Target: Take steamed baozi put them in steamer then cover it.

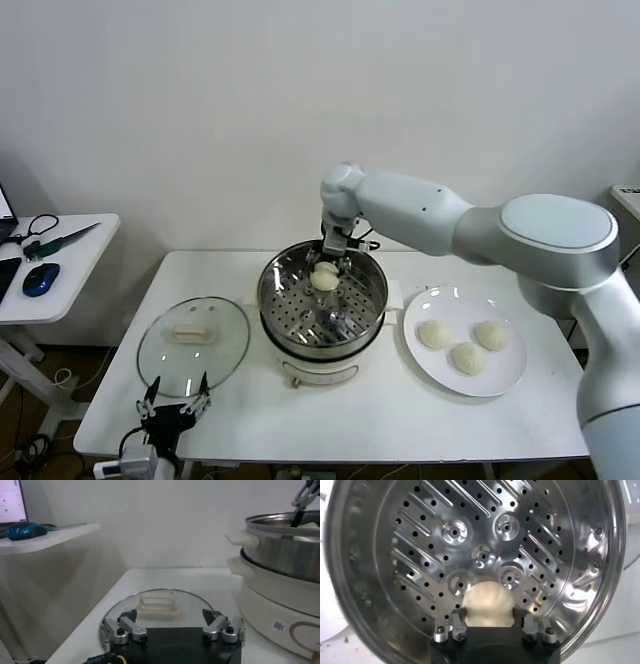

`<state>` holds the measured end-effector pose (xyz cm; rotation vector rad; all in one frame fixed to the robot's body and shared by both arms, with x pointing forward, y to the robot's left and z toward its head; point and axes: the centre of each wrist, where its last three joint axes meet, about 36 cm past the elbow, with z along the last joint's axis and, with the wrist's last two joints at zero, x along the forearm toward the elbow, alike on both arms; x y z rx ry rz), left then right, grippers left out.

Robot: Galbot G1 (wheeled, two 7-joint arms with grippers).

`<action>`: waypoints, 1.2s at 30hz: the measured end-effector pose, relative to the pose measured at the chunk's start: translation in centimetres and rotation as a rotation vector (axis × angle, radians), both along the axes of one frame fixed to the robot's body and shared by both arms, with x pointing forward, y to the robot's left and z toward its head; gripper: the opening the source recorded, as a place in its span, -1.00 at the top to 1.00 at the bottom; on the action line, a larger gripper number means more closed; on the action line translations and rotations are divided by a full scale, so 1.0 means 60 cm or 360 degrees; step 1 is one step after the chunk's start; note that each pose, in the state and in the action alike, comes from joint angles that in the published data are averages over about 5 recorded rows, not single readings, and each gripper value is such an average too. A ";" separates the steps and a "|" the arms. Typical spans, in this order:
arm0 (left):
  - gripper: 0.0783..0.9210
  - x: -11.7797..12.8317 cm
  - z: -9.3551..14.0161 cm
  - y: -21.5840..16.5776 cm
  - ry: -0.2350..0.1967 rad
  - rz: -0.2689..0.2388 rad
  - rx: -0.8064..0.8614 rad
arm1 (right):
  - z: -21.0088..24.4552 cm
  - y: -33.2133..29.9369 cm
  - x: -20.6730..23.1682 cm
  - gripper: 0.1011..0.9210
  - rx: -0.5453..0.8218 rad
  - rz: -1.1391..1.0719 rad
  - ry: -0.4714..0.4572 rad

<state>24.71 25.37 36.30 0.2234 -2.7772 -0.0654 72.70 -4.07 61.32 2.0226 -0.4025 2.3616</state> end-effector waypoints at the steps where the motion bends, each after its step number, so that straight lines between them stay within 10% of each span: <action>1: -0.77 -0.001 0.001 -0.001 0.0000 0.0000 0.0000 | 0.013 -0.003 0.000 -0.72 0.0010 -0.0006 -0.0001; 14: -0.77 -0.006 0.013 -0.011 -0.0014 -0.0018 -0.0002 | 0.192 -0.266 -0.028 -0.76 0.0047 -0.0697 0.0112; 23: -0.77 -0.006 0.012 -0.009 -0.0015 -0.0020 0.0006 | 0.071 -0.494 -0.129 -0.76 0.0206 -0.1546 0.0300; 36: -0.77 -0.009 0.004 -0.007 0.0000 -0.0005 0.0017 | -0.114 -0.529 -0.170 -0.76 0.0299 -0.2056 0.0404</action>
